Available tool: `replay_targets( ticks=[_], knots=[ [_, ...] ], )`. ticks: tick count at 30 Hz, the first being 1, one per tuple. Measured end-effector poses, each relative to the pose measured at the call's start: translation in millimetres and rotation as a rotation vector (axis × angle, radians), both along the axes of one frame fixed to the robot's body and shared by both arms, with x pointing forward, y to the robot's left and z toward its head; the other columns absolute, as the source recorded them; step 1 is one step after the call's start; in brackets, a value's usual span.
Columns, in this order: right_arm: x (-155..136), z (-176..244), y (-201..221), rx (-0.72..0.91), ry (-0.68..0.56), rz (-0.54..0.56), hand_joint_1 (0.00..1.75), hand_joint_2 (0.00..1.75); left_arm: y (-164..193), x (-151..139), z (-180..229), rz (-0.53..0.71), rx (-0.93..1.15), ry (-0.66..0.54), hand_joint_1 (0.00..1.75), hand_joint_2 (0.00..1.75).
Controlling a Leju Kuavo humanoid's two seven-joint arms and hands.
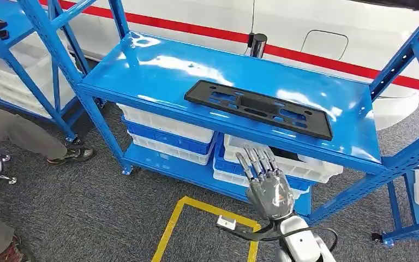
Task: Take the parts from the cabinet and place them on the table.
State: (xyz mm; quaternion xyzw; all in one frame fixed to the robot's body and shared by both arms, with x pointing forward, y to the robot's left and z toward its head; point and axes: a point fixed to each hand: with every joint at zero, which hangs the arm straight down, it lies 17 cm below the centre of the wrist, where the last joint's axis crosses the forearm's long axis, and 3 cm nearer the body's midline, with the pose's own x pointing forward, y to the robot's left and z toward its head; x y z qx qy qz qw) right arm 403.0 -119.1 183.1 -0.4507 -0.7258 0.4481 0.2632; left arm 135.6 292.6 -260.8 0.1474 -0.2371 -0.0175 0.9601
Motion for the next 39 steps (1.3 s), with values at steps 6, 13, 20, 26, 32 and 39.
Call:
replay_targets(
  ticks=[6,13,20,26,32,39],
  knots=[
    [14,-4,-7,0.003,0.019,-0.063,0.0,1.75,-2,0,0,-0.006,-0.007,-0.002,0.0,0.0],
    [36,-8,-19,0.0,0.046,-0.149,0.0,1.75,-5,-2,-1,-0.008,-0.013,0.012,0.0,0.0],
    [49,-19,-25,-0.028,0.065,-0.172,0.0,1.75,-10,-4,-2,-0.007,-0.018,0.023,0.0,0.0],
    [52,-25,-27,-0.039,0.078,-0.176,0.0,1.75,-11,-4,-2,-0.007,-0.02,0.023,0.0,0.0],
    [55,-31,-30,-0.046,0.091,-0.188,0.0,1.75,-11,-4,-2,-0.007,-0.02,0.024,0.0,0.0],
    [80,-34,-53,-0.066,0.076,-0.234,0.0,1.75,-11,-6,-3,-0.004,-0.016,0.034,0.0,0.0]
  ],
)
